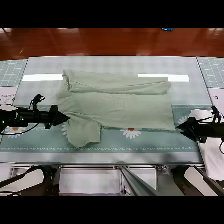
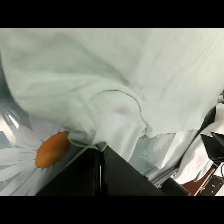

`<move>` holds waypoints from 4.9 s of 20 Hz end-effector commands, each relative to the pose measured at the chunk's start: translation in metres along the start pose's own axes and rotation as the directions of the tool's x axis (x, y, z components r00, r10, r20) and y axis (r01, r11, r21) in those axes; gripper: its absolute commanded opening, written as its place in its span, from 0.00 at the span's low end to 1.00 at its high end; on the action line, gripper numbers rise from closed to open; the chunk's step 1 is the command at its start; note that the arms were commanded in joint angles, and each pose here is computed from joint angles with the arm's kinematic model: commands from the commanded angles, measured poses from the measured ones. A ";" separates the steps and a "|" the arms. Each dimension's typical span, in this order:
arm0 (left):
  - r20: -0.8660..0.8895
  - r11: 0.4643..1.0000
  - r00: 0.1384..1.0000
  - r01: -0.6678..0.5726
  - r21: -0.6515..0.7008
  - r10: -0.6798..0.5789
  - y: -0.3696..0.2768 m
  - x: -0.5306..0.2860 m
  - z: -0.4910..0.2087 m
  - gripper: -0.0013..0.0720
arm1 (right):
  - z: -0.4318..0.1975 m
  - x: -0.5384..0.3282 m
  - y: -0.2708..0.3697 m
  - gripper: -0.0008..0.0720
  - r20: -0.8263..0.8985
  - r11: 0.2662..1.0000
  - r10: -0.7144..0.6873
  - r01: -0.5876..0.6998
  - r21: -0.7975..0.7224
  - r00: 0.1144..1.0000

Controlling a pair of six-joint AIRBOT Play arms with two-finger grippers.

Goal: Fold the shirts.

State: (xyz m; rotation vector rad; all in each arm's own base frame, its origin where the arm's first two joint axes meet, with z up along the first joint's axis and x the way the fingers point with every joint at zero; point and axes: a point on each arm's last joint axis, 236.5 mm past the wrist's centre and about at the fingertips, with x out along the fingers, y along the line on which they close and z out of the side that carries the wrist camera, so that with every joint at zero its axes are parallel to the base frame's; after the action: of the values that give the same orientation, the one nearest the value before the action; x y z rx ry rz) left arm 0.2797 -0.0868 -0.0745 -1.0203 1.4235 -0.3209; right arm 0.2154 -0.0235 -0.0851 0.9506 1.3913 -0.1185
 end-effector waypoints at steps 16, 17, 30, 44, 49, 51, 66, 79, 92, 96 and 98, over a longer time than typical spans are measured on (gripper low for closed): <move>-0.009 0.998 1.000 0.029 0.059 -0.028 -0.010 -0.011 0.003 0.05 | 0.027 0.027 0.062 0.04 -0.047 0.935 0.350 -0.352 -0.042 0.936; 0.000 0.997 0.999 0.036 0.061 -0.036 -0.013 -0.016 0.008 0.05 | 0.028 0.023 0.064 0.04 -0.060 0.933 0.350 -0.354 -0.063 0.935; 0.130 0.976 0.991 -0.010 0.220 -0.019 -0.086 -0.031 0.140 0.04 | 0.143 -0.010 0.150 0.04 0.139 0.918 0.284 -0.228 -0.324 0.949; 0.158 0.978 0.986 0.011 0.209 -0.045 -0.107 0.006 0.253 0.04 | 0.236 0.049 0.198 0.04 0.144 0.918 0.292 -0.235 -0.319 0.946; 0.141 0.978 0.989 0.010 0.209 -0.040 -0.104 0.018 0.253 0.04 | 0.258 0.050 0.204 0.04 0.196 0.920 0.301 -0.231 -0.316 0.933; 0.149 0.977 0.988 0.008 0.211 -0.040 -0.105 0.019 0.255 0.04 | 0.264 0.055 0.206 0.04 0.211 0.922 0.304 -0.231 -0.312 0.929; 0.212 0.913 0.935 -0.332 0.238 0.285 -0.059 -0.099 0.232 0.72 | 0.271 -0.042 0.162 0.58 0.212 0.930 0.293 -0.225 -0.292 0.932; 0.430 0.840 0.895 -0.320 0.439 0.116 -0.107 -0.081 0.112 0.72 | 0.224 0.089 0.170 0.59 0.012 0.940 0.296 -0.289 -0.183 0.955; 0.336 0.809 0.935 -0.280 0.517 0.109 -0.124 -0.050 0.085 0.04 | 0.176 -0.002 0.211 0.04 -0.011 0.853 0.097 -0.089 -0.514 0.995; 0.284 0.714 0.957 -0.241 0.657 0.062 -0.175 0.011 0.045 0.04 | 0.129 -0.075 0.187 0.04 0.142 0.814 -0.030 0.107 -0.571 0.989; 0.256 0.684 0.966 -0.208 0.699 0.032 -0.204 0.049 0.028 0.04 | 0.094 -0.096 0.183 0.04 0.199 0.812 -0.002 0.117 -0.571 0.980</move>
State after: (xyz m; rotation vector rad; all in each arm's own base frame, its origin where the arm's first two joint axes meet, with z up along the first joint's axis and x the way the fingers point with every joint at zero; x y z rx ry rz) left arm 0.3916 -0.1675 0.0368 -0.3160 1.0347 -0.5223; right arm 0.4216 -0.0033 0.0522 0.4428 1.2143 0.2407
